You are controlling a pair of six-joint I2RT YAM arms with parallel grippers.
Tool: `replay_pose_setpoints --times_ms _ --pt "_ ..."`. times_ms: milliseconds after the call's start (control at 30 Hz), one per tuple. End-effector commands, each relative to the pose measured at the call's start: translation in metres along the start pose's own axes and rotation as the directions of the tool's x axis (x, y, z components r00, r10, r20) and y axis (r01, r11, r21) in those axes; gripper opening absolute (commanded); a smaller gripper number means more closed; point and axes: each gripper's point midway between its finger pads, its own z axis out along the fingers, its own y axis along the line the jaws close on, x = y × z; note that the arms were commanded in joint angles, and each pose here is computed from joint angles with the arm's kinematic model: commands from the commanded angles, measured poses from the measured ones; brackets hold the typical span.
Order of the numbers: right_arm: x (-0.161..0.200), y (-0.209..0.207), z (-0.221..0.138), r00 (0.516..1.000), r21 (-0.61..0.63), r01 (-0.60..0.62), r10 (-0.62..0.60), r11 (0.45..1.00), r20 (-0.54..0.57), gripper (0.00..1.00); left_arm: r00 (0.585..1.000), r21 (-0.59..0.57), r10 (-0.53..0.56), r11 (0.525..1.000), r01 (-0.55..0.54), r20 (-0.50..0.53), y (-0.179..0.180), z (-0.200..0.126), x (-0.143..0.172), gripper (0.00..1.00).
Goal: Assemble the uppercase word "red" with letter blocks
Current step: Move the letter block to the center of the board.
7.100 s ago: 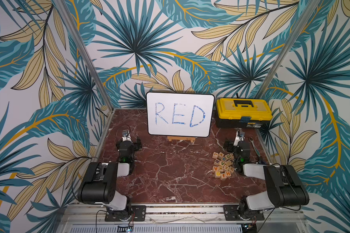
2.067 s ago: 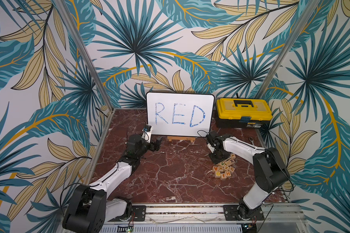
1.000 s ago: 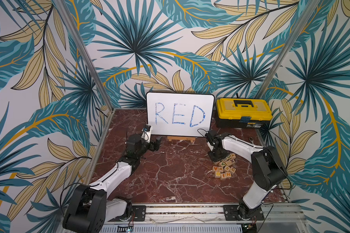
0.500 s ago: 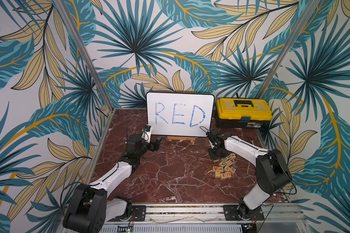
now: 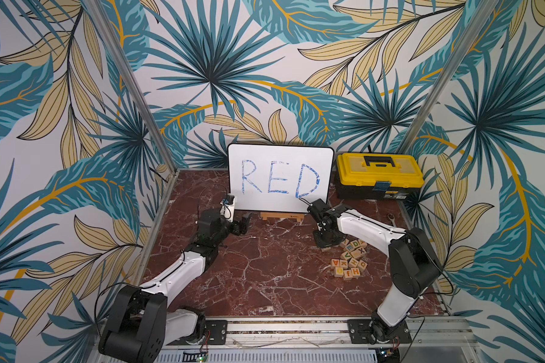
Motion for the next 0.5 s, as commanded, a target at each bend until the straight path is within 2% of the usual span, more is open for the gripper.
replay_pose_setpoints --times_ms 0,267,467 --pt "0.003 0.01 -0.007 1.0 0.035 -0.022 0.023 0.999 -0.021 0.35 1.0 -0.041 -0.022 0.999 0.022 -0.007 0.01 0.0 0.003 0.85" --pt "-0.003 0.084 -0.013 0.999 -0.074 -0.042 0.042 0.996 -0.004 0.35 0.997 -0.1 -0.076 0.992 0.076 0.012 0.03 -0.005 0.001 0.85" --pt "-0.004 0.145 -0.009 0.999 -0.154 -0.031 0.029 0.988 -0.016 0.35 0.994 -0.185 -0.107 0.977 0.11 0.024 0.049 -0.013 0.0 0.85"
